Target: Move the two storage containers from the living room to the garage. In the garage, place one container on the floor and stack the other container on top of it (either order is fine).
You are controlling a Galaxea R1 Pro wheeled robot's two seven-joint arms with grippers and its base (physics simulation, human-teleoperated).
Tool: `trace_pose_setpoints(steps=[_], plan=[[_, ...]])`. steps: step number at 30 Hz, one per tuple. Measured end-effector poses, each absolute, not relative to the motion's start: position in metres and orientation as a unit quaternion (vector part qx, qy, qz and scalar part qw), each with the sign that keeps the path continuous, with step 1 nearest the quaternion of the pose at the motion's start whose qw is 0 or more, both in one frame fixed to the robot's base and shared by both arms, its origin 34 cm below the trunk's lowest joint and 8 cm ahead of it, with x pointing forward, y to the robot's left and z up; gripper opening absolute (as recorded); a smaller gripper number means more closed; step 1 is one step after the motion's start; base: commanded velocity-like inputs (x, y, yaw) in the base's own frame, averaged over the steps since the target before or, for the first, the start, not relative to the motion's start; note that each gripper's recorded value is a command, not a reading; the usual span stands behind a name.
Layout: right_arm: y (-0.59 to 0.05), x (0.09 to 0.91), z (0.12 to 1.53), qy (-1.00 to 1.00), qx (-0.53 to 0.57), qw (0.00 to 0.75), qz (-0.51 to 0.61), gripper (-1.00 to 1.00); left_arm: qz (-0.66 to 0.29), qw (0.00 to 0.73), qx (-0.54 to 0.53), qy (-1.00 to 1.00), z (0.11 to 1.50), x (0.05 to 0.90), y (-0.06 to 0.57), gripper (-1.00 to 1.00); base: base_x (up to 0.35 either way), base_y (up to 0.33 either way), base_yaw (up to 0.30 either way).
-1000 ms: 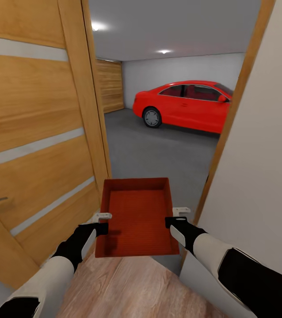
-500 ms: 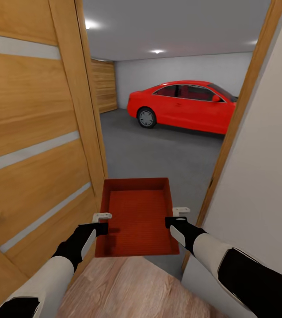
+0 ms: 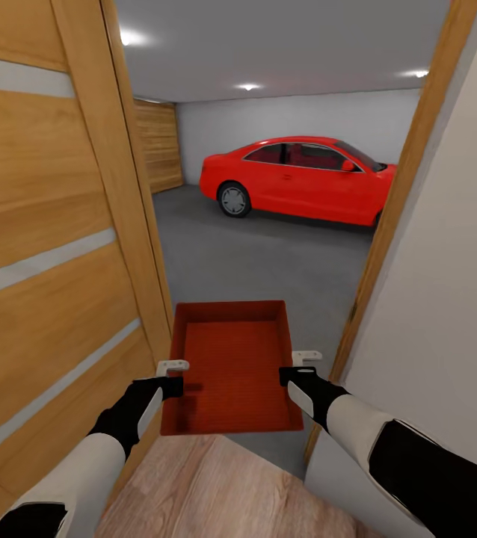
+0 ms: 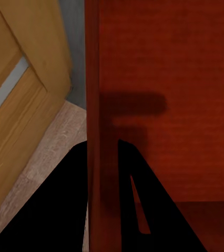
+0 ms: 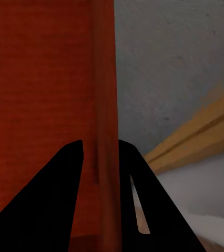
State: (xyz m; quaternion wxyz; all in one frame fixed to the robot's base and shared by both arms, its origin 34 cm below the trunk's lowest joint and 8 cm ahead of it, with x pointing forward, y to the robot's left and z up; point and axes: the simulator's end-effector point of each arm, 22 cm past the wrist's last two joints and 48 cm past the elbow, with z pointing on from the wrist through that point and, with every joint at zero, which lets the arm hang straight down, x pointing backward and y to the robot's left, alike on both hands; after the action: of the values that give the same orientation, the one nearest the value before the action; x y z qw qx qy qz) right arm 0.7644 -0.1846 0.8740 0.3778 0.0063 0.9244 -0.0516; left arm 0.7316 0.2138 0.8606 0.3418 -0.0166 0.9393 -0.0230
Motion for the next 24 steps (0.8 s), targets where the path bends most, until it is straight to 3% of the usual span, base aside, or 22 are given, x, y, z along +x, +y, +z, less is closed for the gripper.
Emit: trace_pose_setpoints(steps=[5,17,24], plan=[[-0.1847,0.7645,0.8738,0.924,0.006,0.378,-0.052,-1.0,-0.023,0.342,-0.017,0.939,0.8603,0.7317,0.2138,-1.0,0.028,0.025,-0.104],[-0.1842,0.7647,0.8741,0.924,0.007,0.378,-0.052,-1.0,-0.023,0.342,-0.017,0.939,0.8607,0.7321,0.2142,-1.0,0.001,0.002,-0.242],[-0.1853,0.7642,0.8732,0.925,0.006,0.376,-0.052,-1.0,-0.023,0.341,-0.016,0.94,0.8599,0.7313,0.2132,-1.0,0.0,0.242,-0.173]])
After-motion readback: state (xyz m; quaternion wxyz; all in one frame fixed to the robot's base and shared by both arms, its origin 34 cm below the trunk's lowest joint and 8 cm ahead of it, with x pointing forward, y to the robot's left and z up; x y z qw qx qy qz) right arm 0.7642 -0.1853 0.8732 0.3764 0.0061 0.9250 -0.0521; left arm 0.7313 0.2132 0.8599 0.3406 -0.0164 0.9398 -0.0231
